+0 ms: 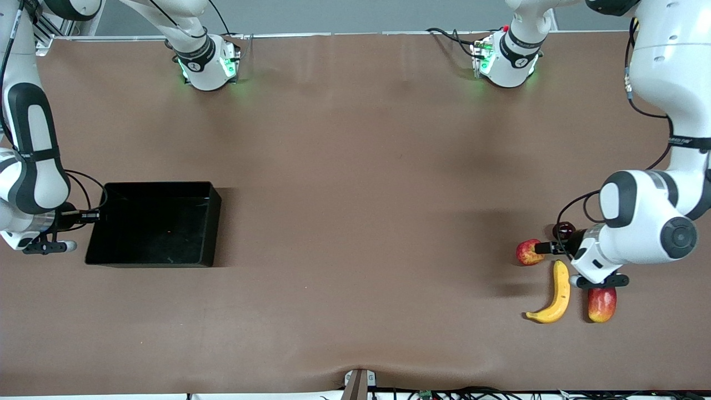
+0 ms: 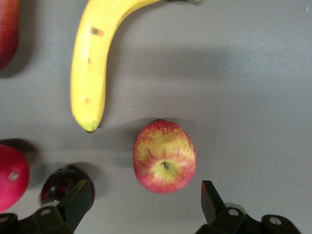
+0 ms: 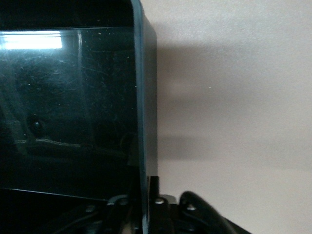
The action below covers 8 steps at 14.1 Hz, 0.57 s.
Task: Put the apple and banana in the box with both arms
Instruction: 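Grasp the red-yellow apple with the left gripper while the right gripper pushes the tray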
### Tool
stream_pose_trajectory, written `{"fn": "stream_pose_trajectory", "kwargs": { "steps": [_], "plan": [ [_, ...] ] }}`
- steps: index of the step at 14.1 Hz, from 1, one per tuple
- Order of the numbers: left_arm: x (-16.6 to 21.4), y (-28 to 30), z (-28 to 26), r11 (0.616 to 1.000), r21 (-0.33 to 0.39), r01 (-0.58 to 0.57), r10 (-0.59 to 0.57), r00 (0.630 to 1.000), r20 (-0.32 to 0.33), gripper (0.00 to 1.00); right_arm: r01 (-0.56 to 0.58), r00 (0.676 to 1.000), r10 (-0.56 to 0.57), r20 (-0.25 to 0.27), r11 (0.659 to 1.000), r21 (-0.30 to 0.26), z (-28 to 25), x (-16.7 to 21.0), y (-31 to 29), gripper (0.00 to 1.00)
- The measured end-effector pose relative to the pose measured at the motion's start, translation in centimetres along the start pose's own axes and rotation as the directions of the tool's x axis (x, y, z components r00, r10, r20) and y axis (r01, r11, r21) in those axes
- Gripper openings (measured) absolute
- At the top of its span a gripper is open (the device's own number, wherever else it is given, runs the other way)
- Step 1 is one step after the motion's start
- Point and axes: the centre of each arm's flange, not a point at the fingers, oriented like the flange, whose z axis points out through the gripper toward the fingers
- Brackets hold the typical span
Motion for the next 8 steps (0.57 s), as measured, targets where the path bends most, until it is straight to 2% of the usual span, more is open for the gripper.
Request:
{"fn": "stream_pose_trajectory", "kwargs": {
  "steps": [5,8],
  "plan": [
    [0.1,0.0,2.0,1.0,-0.005,0.022,-0.022,1.0,0.01,1.0,0.018,1.0,-0.018,0.002,1.0,0.01,-1.9,0.1,-1.3,0.06],
    [0.4,0.1,2.6,1.0,-0.009,0.023,-0.023,1.0,-0.005,1.0,0.067,0.996,-0.07,0.051,0.996,0.06,-5.2,0.7,-5.2,0.06]
  ]
}}
